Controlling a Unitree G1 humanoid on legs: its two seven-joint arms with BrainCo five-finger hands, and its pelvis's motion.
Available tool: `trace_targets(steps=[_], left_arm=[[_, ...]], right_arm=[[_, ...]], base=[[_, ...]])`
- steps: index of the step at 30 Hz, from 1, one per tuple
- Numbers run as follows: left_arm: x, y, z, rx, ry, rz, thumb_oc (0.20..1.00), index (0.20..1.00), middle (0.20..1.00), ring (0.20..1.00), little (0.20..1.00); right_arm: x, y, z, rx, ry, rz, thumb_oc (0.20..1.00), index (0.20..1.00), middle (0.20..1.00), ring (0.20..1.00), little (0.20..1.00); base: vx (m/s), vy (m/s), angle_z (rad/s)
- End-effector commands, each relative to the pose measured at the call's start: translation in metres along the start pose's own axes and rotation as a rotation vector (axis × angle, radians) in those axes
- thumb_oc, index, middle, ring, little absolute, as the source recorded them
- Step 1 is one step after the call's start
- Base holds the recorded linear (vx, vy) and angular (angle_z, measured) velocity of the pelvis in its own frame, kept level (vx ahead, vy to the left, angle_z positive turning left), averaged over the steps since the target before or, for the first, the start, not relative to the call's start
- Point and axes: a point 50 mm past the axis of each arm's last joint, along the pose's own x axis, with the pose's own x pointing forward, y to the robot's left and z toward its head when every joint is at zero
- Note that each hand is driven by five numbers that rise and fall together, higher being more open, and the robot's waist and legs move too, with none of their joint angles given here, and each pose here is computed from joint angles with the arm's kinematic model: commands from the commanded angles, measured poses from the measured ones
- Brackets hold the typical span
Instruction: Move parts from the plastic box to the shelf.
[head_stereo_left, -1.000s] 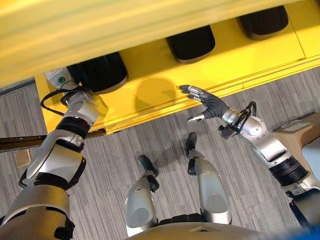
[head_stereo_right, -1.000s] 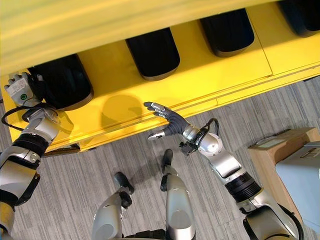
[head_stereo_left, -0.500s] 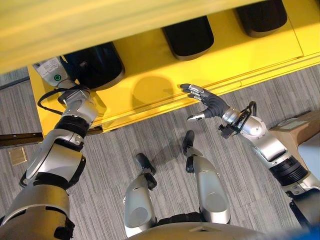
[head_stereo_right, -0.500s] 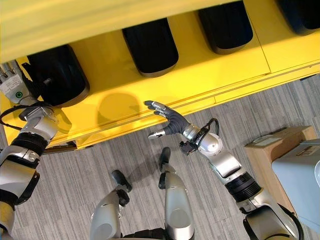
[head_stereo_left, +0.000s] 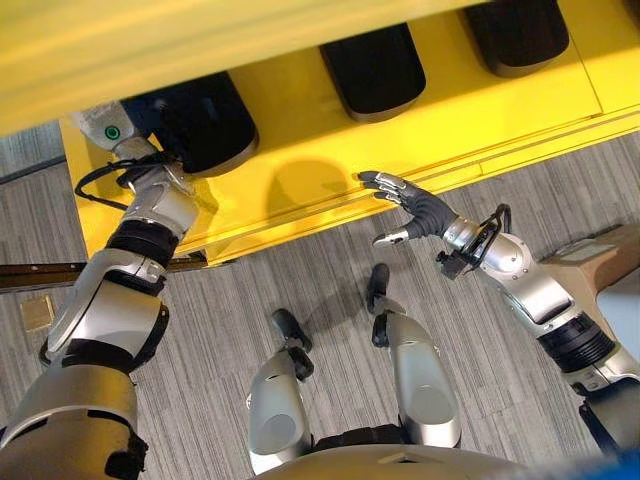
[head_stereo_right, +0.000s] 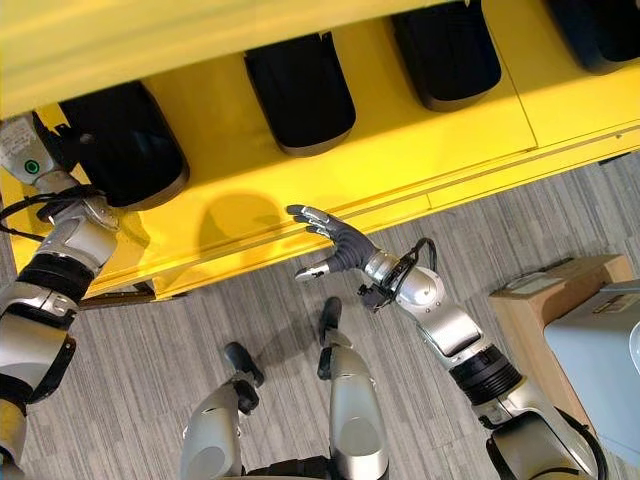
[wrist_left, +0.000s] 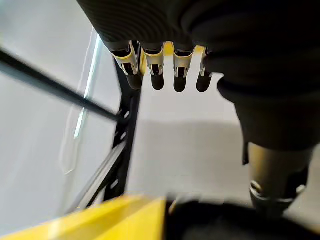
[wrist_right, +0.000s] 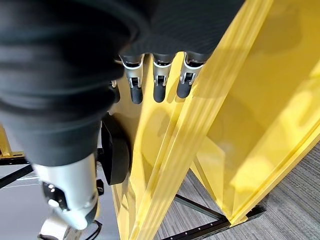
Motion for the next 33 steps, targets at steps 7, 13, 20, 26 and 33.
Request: trace_targets(steps=[7, 13, 20, 26, 33], left_arm=[[0.022, 0.027, 0.003, -0.117, -0.131, 0.142, 1.0, 1.0, 1.0, 1.0, 1.0], [-0.012, 0.017, 0.007, -0.337, -0.182, -0.016, 1.0, 1.0, 1.0, 1.0, 1.0], [-0.088, 0.014, 0.007, -0.586, -0.263, -0.273, 1.0, 1.0, 1.0, 1.0, 1.0], [-0.14, 0.026, 0.006, -0.719, -0.293, -0.424, 1.0, 1.0, 1.0, 1.0, 1.0], [-0.187, 0.047, -0.017, -0.868, -0.266, -0.652, 1.0, 1.0, 1.0, 1.0, 1.0]], right_arm=[[-0.007, 0.002, 0.006, 0.041, -0.057, 0.019, 1.0, 1.0, 1.0, 1.0, 1.0], [-0.015, 0.012, 0.0, 0.058, -0.065, 0.025, 1.0, 1.0, 1.0, 1.0, 1.0], [-0.029, 0.033, -0.007, 0.088, -0.088, 0.042, 1.0, 1.0, 1.0, 1.0, 1.0], [-0.039, 0.049, -0.011, 0.139, -0.112, 0.05, 1.0, 1.0, 1.0, 1.0, 1.0], [-0.047, 0.062, -0.014, 0.279, -0.134, 0.029, 1.0, 1.0, 1.0, 1.0, 1.0]], base=[[0.0, 0.0, 0.0], [-0.01, -0.044, 0.01], [-0.01, -0.06, 0.04], [0.0, -0.055, 0.07], [0.0, -0.042, 0.21]])
